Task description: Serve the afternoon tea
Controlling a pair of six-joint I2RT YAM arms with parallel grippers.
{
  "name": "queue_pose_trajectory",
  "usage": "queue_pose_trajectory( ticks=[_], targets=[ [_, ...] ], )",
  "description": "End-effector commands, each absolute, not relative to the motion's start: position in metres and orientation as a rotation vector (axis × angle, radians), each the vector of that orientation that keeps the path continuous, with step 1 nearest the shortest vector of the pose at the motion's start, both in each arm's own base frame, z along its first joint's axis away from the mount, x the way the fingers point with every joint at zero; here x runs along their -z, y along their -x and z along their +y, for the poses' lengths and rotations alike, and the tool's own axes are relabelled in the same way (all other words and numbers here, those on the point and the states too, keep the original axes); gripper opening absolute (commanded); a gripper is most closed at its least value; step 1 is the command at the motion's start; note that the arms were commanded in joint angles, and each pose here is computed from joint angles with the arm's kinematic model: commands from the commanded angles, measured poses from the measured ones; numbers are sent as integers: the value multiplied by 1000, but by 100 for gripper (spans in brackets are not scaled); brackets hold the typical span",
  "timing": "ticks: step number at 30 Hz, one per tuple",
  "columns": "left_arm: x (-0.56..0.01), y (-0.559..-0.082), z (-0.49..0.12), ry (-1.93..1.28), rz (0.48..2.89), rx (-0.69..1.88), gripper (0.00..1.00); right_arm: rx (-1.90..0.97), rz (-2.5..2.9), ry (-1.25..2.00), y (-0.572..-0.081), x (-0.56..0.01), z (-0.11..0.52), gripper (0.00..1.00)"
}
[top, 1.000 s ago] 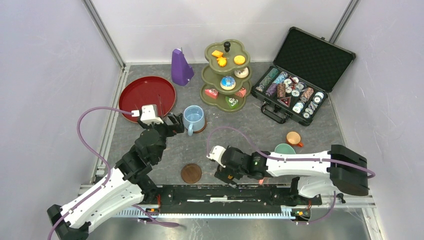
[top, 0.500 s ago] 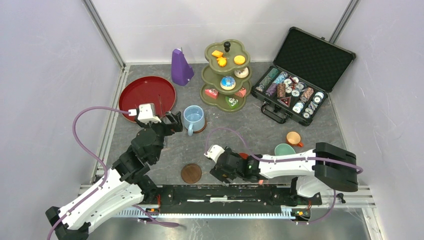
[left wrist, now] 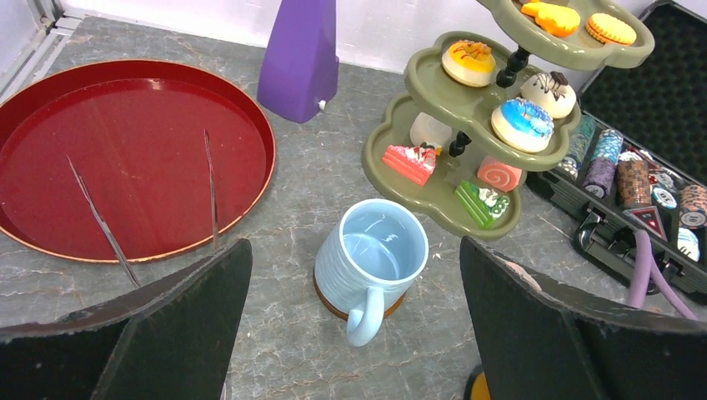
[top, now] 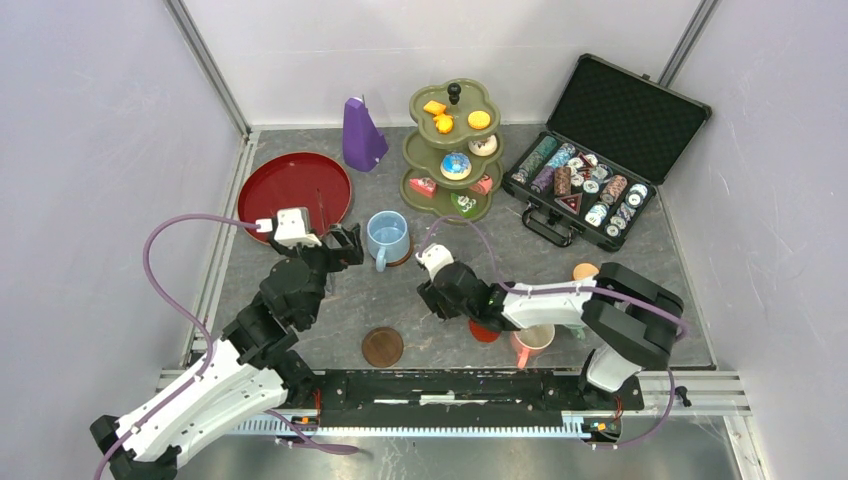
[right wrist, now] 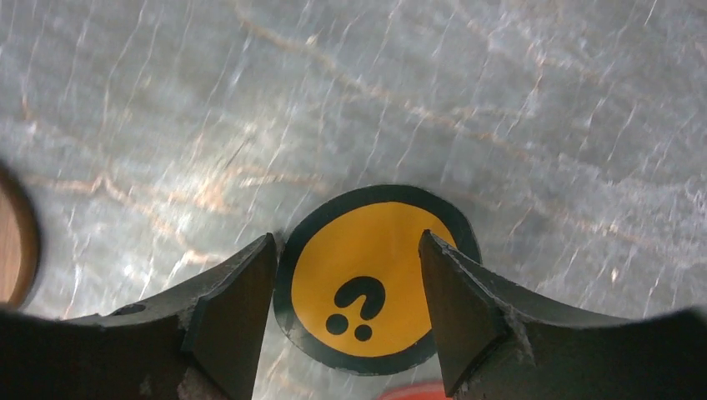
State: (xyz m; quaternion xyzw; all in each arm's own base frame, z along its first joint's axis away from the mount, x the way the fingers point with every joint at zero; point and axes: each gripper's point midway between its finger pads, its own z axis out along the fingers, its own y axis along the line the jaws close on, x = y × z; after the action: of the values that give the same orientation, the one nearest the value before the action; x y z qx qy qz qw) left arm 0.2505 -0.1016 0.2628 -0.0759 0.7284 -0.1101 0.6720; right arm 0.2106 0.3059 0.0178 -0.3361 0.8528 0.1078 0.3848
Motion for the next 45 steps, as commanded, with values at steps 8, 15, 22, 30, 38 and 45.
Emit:
queue_pose_trajectory(
  ticks=[8, 15, 22, 30, 38, 45],
  targets=[
    [-287, -245, -90, 183, 1597, 241, 100, -220, 2192, 833, -287, -4, 308, 71],
    [-286, -242, -86, 193, 1591, 244, 100, -261, 2175, 812, -276, -47, 297, 85],
    [-286, -246, -91, 189, 1584, 252, 100, -339, 2239, 785, -235, -19, 267, 88],
    [-291, -244, -92, 175, 1587, 263, 100, -331, 2226, 774, -250, -5, 280, 69],
    [-294, -236, -82, 195, 1580, 264, 100, -273, 2167, 737, -293, -19, 302, 64],
    [-299, -237, -87, 175, 1575, 276, 100, -303, 2068, 774, -294, -77, 304, 71]
  ],
)
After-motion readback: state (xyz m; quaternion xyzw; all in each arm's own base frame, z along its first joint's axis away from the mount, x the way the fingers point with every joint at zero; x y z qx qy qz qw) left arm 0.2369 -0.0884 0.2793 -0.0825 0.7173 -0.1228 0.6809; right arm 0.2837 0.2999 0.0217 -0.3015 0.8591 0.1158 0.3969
